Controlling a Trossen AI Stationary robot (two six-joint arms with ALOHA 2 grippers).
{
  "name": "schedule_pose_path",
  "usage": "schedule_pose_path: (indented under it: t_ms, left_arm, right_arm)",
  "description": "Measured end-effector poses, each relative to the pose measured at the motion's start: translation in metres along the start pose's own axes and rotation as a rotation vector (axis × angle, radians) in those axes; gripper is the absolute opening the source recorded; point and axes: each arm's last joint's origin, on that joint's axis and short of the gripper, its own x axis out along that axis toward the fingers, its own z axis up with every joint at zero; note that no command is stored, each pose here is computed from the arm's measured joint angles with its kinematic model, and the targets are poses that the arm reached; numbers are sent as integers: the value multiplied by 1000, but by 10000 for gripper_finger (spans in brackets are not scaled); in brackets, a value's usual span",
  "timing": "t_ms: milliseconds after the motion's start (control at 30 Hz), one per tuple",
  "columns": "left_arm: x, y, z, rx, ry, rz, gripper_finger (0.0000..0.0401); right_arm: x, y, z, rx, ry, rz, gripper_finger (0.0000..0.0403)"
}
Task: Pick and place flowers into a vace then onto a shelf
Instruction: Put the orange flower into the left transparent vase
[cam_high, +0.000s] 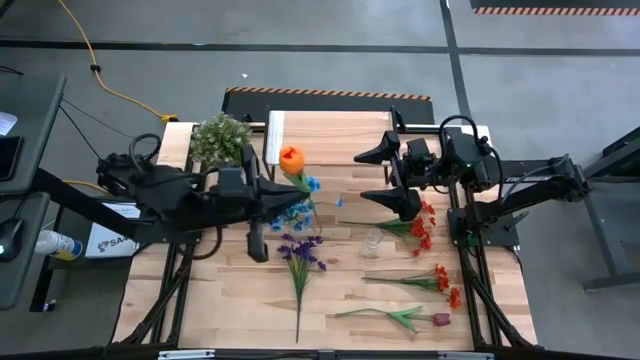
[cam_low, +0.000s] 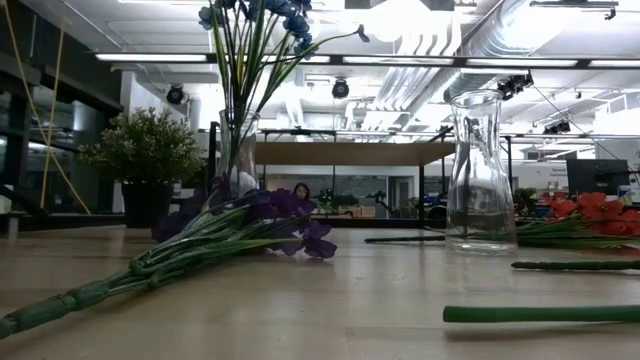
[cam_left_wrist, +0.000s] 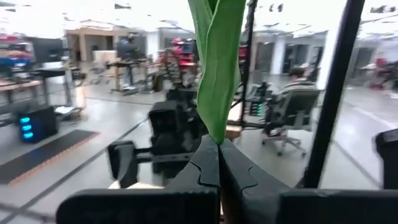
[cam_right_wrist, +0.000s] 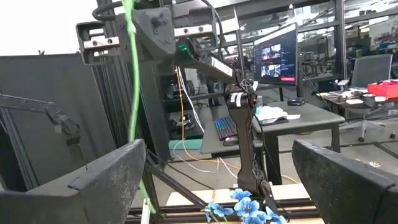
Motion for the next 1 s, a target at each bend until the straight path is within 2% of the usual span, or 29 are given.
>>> schedule_pose_path:
  t_ms: [100, 267, 433, 733, 1000]
  left_arm:
    - [-2, 0, 4, -22, -20, -47, 25]
    - [-6, -8, 12, -54, -95, -193, 25]
    - [-10, -13, 17, -62, -140, -230, 25]
    - [-12, -16, 23, -74, -214, -388, 25]
    - [-12, -16, 23, -75, -218, -396, 25]
  right_arm:
    - [0, 0, 0, 0, 4, -1, 394]
    - [0, -1, -2, -8, 18, -12, 394]
    - [0, -2, -4, -22, 32, -51, 394]
    - [0, -2, -4, -23, 34, -52, 394]
    - [0, -2, -4, -23, 35, -52, 394]
